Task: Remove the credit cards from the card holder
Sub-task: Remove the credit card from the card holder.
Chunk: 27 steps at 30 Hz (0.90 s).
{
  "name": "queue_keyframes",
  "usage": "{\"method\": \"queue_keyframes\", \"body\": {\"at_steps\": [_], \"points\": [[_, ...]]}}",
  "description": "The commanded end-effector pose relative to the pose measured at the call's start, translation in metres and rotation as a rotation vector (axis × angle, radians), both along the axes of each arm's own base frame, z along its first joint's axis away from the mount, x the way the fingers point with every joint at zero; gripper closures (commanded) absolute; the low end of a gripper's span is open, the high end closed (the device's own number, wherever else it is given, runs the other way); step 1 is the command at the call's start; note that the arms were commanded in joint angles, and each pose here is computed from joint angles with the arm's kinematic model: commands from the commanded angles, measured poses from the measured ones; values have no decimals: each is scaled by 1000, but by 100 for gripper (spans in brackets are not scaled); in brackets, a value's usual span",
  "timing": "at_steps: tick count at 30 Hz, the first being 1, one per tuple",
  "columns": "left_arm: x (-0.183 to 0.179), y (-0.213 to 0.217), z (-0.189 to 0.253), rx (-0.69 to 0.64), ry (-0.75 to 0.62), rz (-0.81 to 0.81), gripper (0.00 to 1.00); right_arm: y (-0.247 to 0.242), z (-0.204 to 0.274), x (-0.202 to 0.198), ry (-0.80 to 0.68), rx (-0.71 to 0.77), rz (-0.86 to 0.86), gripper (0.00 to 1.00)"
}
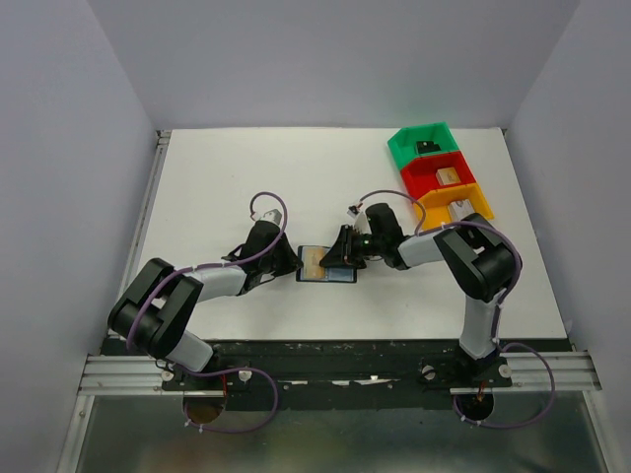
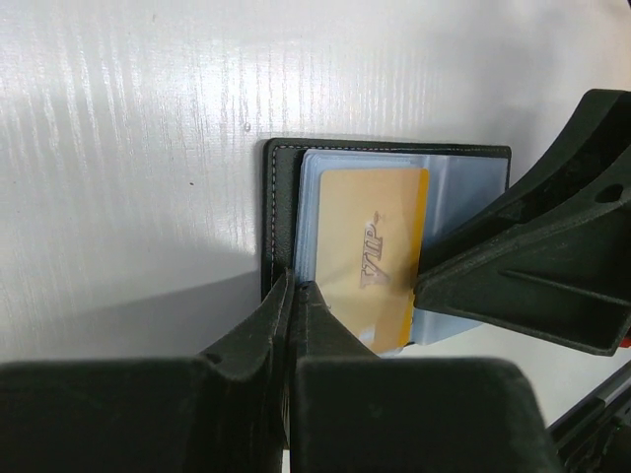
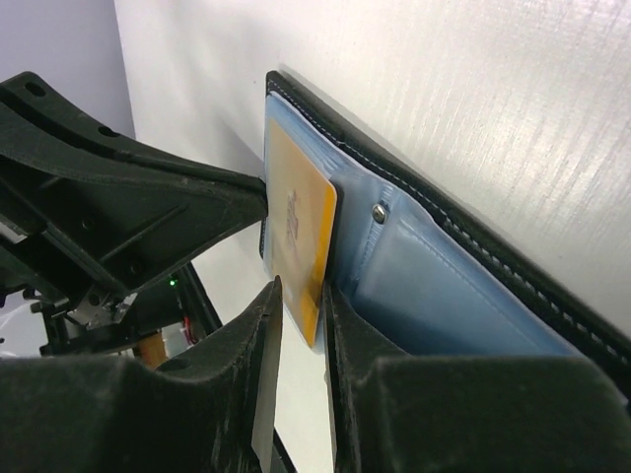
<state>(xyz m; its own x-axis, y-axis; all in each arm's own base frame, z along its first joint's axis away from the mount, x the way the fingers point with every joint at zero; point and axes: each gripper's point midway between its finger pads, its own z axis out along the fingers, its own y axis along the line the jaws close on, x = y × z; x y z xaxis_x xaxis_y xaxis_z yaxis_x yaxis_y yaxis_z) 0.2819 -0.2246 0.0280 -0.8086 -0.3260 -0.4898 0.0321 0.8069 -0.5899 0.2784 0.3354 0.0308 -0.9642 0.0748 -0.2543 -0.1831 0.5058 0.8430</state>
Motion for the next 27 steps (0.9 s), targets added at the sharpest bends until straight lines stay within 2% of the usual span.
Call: {"method": "queue_keyframes", "body": {"at_steps": [1,13,21,27], "points": [[-17,6,-23,39,79,-9,93,14,11,-10,2,114,59,69],[-19,4,-23,30,82,-15,93,15,22,-6,0,181,47,69],[-20,3,-21,21,81,-20,93,13,14,-5,18,122,49,69],[-20,0,-19,2,81,-22,93,12,10,-4,22,89,54,66]]}}
